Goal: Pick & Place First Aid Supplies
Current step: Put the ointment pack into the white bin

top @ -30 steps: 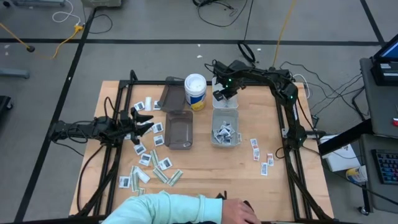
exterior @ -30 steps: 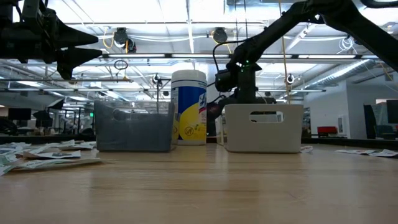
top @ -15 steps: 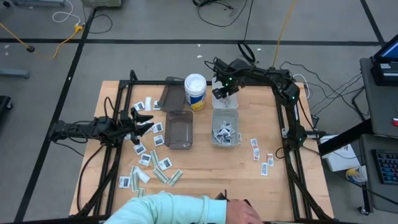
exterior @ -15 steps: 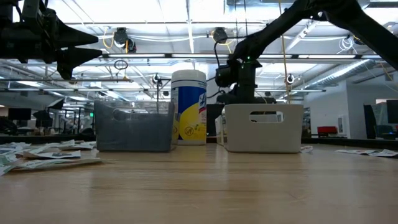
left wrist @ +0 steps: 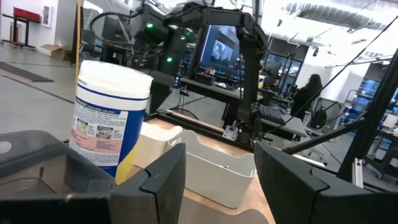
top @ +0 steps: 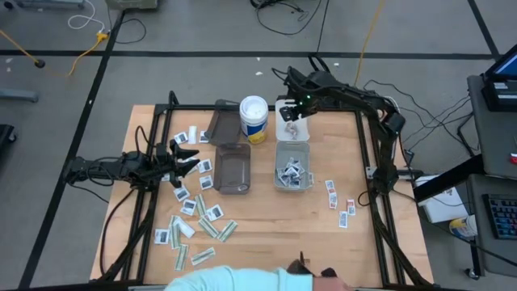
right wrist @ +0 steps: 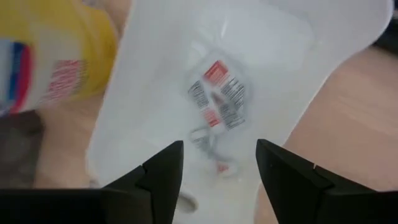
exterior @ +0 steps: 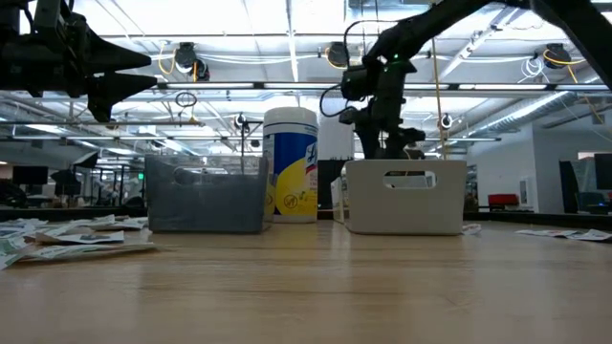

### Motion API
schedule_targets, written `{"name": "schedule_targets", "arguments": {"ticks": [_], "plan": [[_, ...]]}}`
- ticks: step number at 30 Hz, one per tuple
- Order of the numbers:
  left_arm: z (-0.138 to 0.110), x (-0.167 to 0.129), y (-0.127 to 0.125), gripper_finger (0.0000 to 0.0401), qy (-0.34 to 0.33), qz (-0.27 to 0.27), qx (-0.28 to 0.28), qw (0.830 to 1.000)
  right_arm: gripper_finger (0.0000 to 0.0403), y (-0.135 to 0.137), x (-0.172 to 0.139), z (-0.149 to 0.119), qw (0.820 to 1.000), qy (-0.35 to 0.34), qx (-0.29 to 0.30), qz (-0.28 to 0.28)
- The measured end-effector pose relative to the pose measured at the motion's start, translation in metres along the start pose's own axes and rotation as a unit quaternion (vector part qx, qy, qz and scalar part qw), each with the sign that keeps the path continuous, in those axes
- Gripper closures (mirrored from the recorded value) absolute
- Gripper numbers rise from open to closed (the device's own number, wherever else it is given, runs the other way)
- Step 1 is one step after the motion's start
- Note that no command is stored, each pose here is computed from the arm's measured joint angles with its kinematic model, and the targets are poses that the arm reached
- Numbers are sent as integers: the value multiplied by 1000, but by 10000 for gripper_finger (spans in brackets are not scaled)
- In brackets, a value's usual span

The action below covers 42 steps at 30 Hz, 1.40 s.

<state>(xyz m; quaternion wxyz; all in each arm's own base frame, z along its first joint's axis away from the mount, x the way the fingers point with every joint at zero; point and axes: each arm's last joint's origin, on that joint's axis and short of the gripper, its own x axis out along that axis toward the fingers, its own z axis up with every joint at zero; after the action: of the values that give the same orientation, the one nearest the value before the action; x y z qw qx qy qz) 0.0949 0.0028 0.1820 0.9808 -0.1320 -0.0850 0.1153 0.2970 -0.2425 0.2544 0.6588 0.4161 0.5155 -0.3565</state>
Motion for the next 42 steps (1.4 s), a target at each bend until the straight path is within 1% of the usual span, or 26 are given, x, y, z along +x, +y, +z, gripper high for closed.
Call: {"name": "schedule_targets", "arguments": {"ticks": [3,9,17,24,29,35,37,42], "plan": [[0,0,0,205,0,0,0,1000,206,0,-8,-23,1000,-6,-1,7],[0,0,0,205,0,0,0,1000,206,-3,-18,-78,1000,-10,-10,18],[0,0,0,205,0,0,0,1000,206,-13,-22,-151,999,8,32,23],[0,0,0,205,0,0,0,1000,206,-23,-19,-204,998,27,58,26],[0,0,0,205,0,0,0,1000,206,-27,-18,-228,997,38,59,29],[0,0,0,205,0,0,0,1000,206,-27,-20,-241,997,40,58,33],[0,0,0,205,0,0,0,1000,206,-28,-13,-244,997,46,51,27],[0,0,0,205,0,0,0,1000,206,-28,18,-256,997,56,42,18]]}}
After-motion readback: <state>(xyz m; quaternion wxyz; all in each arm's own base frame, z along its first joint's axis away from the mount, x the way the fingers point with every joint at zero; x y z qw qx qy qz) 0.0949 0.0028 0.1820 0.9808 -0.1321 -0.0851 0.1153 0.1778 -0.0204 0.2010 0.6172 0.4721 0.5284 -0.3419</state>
